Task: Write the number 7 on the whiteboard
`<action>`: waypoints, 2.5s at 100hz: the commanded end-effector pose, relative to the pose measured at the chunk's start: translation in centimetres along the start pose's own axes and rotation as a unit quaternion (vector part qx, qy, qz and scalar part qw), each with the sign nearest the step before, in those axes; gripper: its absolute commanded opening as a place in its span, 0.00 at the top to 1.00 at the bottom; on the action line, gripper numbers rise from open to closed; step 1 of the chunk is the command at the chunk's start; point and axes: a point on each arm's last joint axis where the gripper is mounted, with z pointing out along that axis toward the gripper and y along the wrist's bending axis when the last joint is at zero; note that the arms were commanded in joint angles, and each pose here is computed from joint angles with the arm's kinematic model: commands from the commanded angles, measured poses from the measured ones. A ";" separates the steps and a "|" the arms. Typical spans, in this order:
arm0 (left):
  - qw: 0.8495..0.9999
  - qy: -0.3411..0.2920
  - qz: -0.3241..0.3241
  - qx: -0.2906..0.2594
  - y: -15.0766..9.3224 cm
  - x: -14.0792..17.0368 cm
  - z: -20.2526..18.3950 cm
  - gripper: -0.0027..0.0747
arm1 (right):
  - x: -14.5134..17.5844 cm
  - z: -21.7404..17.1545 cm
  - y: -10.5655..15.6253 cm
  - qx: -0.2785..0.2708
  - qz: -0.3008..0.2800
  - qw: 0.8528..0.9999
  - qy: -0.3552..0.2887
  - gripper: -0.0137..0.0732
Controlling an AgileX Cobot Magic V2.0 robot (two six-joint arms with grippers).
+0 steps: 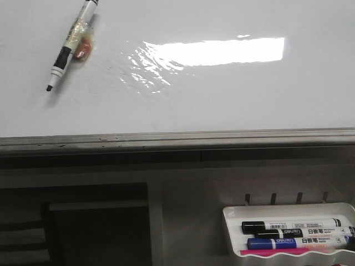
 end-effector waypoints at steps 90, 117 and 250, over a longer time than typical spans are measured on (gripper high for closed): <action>0.997 -0.036 -0.073 -0.003 0.1 0.3 -0.1 0.99 | 0.1 0.0 0.1 0.001 0.057 0.998 -0.040 0.93; 0.964 -0.035 -0.262 0.000 0.1 0.3 -0.1 0.99 | -0.3 -0.1 -0.2 0.004 0.253 0.965 -0.062 0.92; 0.962 0.158 -0.133 0.178 -4.2 -11.4 6.9 0.35 | -11.5 6.5 1.7 -0.169 0.181 0.939 0.238 0.25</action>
